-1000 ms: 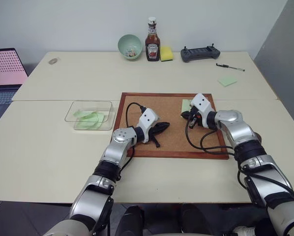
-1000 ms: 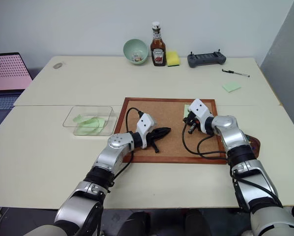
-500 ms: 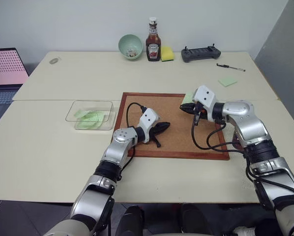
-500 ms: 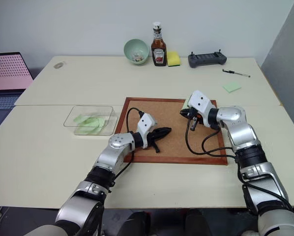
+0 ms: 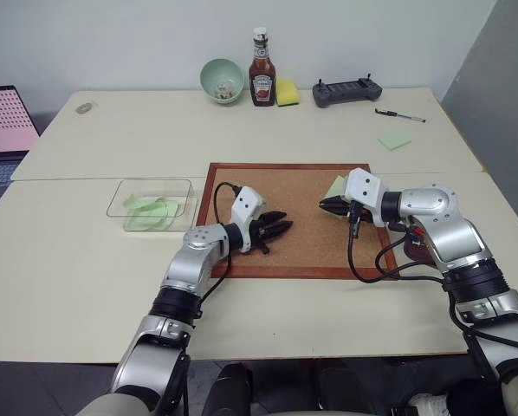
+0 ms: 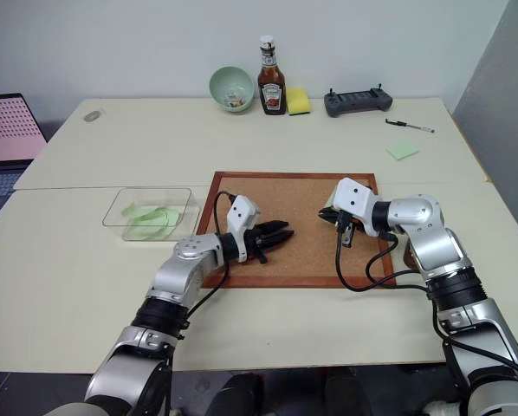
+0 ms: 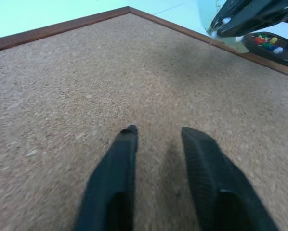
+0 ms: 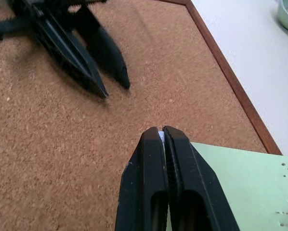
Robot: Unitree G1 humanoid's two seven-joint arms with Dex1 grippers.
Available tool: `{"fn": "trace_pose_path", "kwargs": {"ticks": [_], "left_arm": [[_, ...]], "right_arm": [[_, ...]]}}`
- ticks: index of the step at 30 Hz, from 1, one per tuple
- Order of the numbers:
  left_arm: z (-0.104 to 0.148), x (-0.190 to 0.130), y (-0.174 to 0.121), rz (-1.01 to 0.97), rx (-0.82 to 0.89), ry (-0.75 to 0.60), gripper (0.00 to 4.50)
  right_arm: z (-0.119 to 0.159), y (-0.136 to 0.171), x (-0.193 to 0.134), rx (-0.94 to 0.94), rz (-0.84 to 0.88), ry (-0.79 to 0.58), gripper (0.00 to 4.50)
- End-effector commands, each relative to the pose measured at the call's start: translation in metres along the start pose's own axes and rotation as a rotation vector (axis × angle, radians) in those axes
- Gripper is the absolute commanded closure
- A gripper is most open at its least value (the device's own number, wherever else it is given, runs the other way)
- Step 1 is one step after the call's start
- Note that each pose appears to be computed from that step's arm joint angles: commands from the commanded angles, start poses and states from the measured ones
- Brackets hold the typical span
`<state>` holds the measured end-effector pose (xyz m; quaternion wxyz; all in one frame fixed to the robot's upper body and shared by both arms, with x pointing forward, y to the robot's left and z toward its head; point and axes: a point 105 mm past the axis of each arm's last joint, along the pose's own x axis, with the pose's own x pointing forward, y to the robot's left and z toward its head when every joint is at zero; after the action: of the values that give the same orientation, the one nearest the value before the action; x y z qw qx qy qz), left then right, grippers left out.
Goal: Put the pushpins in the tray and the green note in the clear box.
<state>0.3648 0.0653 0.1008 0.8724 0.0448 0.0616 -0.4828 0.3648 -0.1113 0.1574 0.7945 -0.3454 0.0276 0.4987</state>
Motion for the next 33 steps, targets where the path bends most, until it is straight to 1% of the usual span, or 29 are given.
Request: {"fn": "trace_pose_path", "kwargs": {"ticks": [1,7,10,14,22,27,29,30,33], "left_arm": [[0.014,0.005,-0.016,-0.053,0.049,-0.039,2.0],[0.023,0.024,-0.028,-0.043,0.02,-0.098,0.95],[0.028,0.034,-0.034,-0.05,-0.042,-0.134,0.95],[0.034,0.042,-0.033,-0.038,-0.107,-0.172,0.95],[0.042,0.048,-0.026,-0.015,-0.212,-0.215,0.95],[0.041,0.048,-0.027,-0.031,-0.245,-0.213,0.95],[0.04,0.048,-0.029,-0.043,-0.258,-0.208,1.29],[0.04,0.049,-0.03,-0.048,-0.262,-0.206,1.38],[0.04,0.05,-0.032,-0.06,-0.273,-0.204,1.93]], "right_arm": [[0.018,-0.004,0.001,-0.027,-0.022,-0.054,4.5],[0.031,-0.009,0.006,0.061,-0.072,-0.115,4.5],[0.039,-0.01,0.009,0.118,-0.086,-0.147,4.5],[0.046,-0.008,0.01,0.162,-0.089,-0.165,4.5],[0.05,-0.005,0.012,0.182,-0.088,-0.169,4.5],[0.052,-0.006,0.012,0.184,-0.09,-0.173,4.5],[0.053,-0.006,0.011,0.185,-0.091,-0.175,4.5],[0.053,-0.007,0.011,0.185,-0.092,-0.178,4.5],[0.054,-0.007,0.011,0.187,-0.093,-0.182,4.5]]}}
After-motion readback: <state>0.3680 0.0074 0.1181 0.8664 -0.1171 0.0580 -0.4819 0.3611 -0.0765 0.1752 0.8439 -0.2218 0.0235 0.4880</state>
